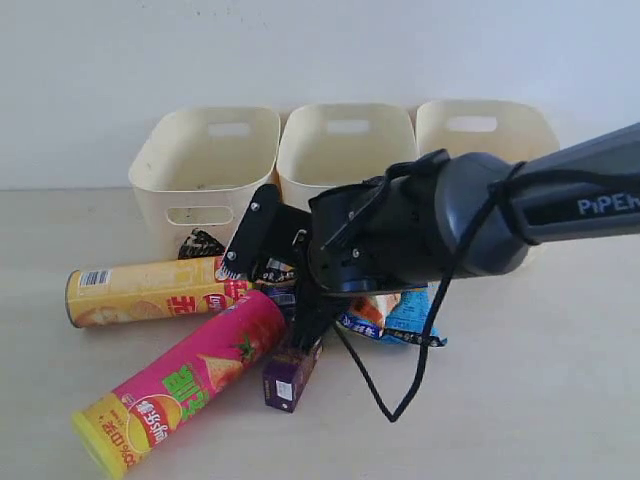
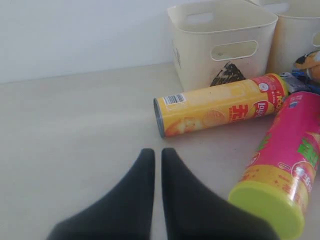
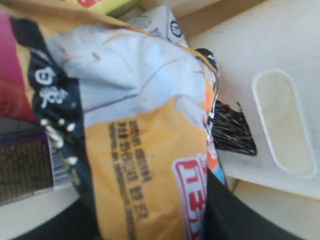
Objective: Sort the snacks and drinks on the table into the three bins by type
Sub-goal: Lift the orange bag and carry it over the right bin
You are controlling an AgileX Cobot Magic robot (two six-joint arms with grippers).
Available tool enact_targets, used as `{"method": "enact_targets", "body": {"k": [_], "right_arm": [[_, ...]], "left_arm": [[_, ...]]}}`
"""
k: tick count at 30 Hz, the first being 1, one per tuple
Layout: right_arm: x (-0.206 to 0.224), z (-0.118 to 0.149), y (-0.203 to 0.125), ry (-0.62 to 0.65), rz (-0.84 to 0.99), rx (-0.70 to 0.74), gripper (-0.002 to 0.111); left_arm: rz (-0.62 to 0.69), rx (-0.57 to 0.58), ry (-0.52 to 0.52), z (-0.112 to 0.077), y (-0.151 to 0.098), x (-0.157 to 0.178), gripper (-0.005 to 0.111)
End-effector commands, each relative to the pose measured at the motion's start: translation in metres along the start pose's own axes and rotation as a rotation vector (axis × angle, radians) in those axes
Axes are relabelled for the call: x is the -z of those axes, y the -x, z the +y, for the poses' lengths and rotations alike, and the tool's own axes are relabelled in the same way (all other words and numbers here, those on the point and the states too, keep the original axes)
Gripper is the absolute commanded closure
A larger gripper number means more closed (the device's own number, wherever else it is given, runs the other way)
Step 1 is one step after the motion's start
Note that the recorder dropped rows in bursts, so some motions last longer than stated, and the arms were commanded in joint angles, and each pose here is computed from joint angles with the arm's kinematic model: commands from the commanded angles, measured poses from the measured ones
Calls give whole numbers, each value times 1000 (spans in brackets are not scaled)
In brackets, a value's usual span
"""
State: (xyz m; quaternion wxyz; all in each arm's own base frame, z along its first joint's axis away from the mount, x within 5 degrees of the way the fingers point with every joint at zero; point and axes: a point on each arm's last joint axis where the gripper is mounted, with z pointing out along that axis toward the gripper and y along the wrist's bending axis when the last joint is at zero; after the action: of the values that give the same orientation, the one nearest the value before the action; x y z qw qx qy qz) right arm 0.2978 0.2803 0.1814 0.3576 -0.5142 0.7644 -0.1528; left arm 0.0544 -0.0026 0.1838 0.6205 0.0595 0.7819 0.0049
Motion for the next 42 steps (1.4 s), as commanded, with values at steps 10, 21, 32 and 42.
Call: {"method": "enact_targets", "body": {"k": [10,21,32,42], "right_arm": [[84,-47,3,13,-44,-128,108],[143,-114,-19,-75,-200,-371,108],[87,-218,-89,-229,-470,-814,108],[-6,-233,-122,-179,-449,-994,108]], "left_arm": [[-13,17,0,0,2,1,103],[-13,17,0,0,2,1,103],[-13,17,0,0,2,1,103],[-13,17,0,0,2,1,103]]}}
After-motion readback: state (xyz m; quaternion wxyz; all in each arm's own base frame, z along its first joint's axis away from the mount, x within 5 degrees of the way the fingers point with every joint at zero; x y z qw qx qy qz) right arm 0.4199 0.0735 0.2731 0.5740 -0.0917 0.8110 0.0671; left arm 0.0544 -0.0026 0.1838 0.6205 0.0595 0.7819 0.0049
